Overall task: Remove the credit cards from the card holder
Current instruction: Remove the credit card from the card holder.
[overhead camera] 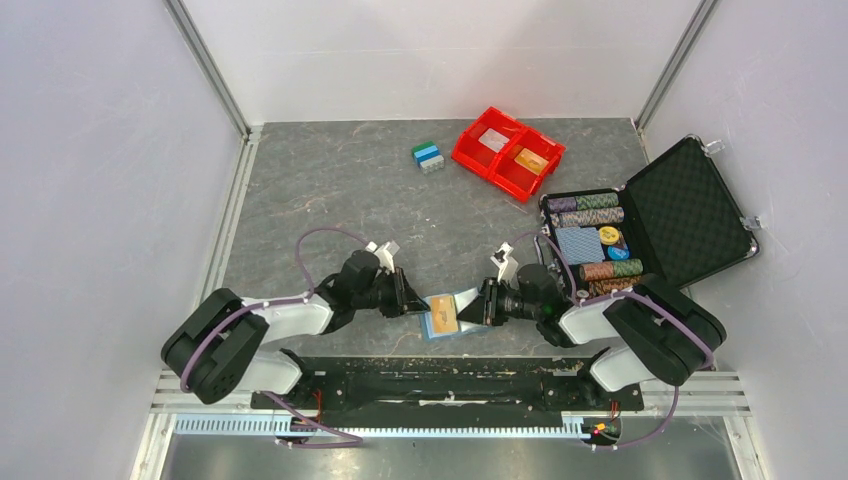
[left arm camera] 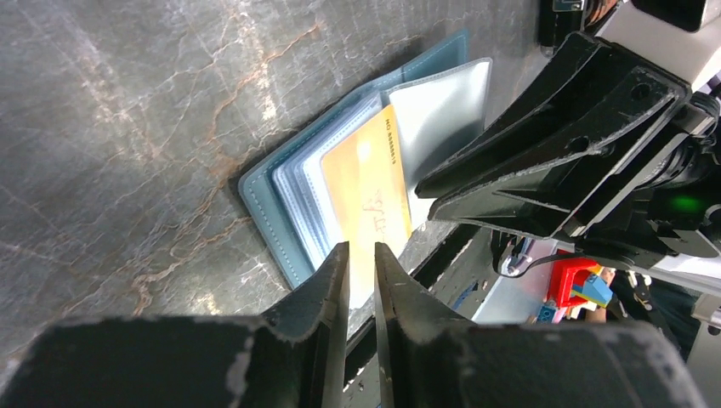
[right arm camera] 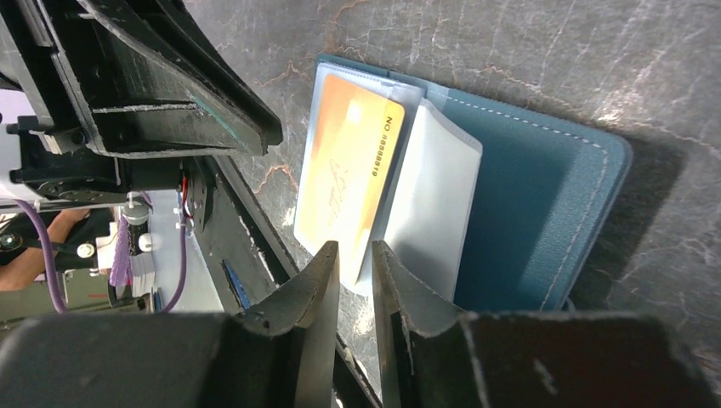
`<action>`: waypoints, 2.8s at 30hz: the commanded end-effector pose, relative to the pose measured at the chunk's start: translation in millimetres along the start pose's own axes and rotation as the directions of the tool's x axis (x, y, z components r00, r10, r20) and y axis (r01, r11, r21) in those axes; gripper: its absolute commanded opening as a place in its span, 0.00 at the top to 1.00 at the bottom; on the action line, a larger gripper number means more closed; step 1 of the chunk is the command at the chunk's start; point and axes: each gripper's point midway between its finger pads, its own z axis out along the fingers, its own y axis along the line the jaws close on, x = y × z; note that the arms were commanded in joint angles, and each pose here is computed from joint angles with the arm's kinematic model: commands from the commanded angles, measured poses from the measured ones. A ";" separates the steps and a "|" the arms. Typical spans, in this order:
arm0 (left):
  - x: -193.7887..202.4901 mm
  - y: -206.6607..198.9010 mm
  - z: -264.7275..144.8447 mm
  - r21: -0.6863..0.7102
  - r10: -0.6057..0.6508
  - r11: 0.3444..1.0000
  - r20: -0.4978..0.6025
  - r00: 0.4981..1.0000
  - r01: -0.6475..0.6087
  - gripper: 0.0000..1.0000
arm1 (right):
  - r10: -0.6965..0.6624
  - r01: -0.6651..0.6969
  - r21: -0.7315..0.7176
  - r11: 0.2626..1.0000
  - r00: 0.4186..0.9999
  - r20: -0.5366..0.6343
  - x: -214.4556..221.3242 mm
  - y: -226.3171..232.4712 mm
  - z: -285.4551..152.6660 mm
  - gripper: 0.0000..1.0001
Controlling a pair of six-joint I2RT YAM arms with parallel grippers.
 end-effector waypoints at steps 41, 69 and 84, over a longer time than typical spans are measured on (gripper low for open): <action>20.8 68.9 24.8 -0.243 0.003 0.970 -0.066 0.998 -0.019 0.90 | 0.014 -0.006 -0.126 0.992 0.998 0.064 -16.6 18.2 -3.9 1.00; 28.4 76.9 23.9 -0.261 -0.010 0.965 -0.088 0.996 -0.013 0.88 | -0.023 0.013 0.089 0.996 0.993 0.118 -30.3 -18.5 -22.8 1.00; 16.0 45.3 13.0 -0.200 0.002 0.980 -0.067 0.998 -0.015 0.82 | -0.220 0.173 0.254 0.952 0.960 0.171 -95.5 -9.3 -64.0 1.00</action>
